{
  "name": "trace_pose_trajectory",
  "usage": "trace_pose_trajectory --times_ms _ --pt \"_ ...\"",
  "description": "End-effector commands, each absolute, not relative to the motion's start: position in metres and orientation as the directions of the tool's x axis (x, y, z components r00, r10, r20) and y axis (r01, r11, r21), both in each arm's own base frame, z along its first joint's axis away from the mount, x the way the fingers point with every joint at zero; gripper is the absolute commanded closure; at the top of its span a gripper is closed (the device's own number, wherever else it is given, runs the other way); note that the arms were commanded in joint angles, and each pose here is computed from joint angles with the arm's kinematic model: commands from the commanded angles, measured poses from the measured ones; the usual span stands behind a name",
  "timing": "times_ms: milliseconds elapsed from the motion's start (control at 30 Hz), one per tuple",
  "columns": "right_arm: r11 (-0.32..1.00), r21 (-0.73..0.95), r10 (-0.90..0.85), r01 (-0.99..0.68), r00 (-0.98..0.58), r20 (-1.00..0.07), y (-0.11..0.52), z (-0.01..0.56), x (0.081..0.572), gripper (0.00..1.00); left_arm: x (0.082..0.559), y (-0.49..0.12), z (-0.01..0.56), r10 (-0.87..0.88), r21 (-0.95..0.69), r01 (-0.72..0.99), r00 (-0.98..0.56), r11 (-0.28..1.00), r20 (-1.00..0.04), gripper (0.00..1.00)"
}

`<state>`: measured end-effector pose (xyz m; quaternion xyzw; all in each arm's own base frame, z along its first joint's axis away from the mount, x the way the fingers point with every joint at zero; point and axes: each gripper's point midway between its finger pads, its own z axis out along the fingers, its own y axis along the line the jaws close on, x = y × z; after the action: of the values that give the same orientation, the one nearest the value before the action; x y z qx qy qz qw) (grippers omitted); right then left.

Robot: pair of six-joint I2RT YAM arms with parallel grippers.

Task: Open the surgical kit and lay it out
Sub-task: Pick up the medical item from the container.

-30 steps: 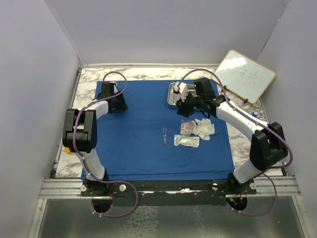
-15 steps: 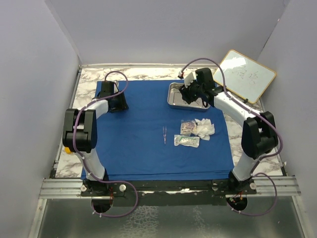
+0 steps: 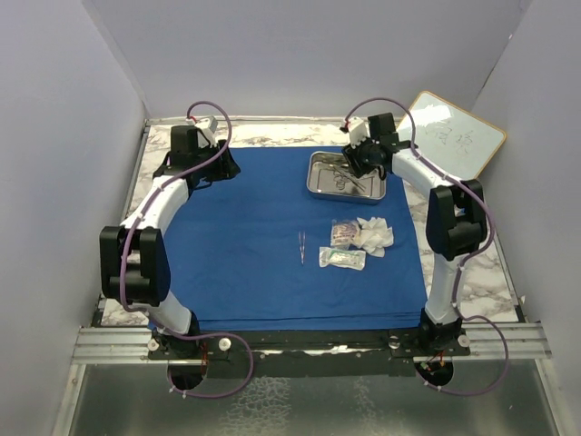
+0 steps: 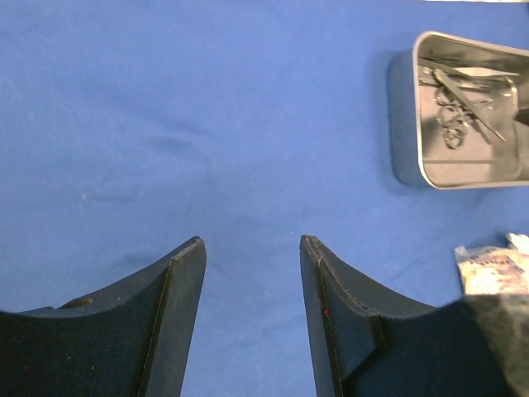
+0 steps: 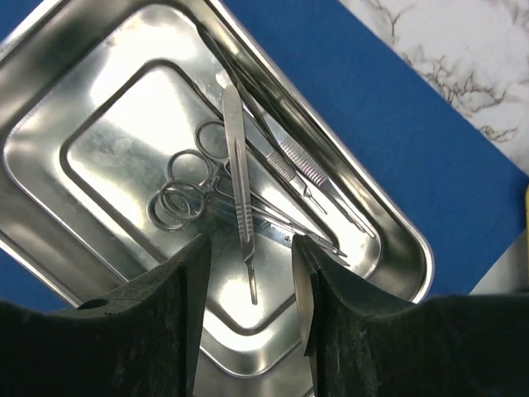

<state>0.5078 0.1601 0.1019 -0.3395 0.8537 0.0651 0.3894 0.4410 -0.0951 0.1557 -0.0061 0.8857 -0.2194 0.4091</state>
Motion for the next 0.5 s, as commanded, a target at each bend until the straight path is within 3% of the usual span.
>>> trace_pose_trajectory --times_ms 0,467 --pt "0.735 -0.110 -0.553 -0.670 -0.498 -0.668 0.155 0.085 0.504 0.56 0.433 -0.109 0.184 -0.153 -0.410 0.289 -0.627 0.865 -0.764 0.47" --pt "0.699 -0.030 -0.583 -0.715 -0.545 -0.603 0.151 0.045 0.498 0.59 0.427 -0.117 0.192 -0.151 -0.431 0.342 -0.611 0.835 -0.777 0.47"
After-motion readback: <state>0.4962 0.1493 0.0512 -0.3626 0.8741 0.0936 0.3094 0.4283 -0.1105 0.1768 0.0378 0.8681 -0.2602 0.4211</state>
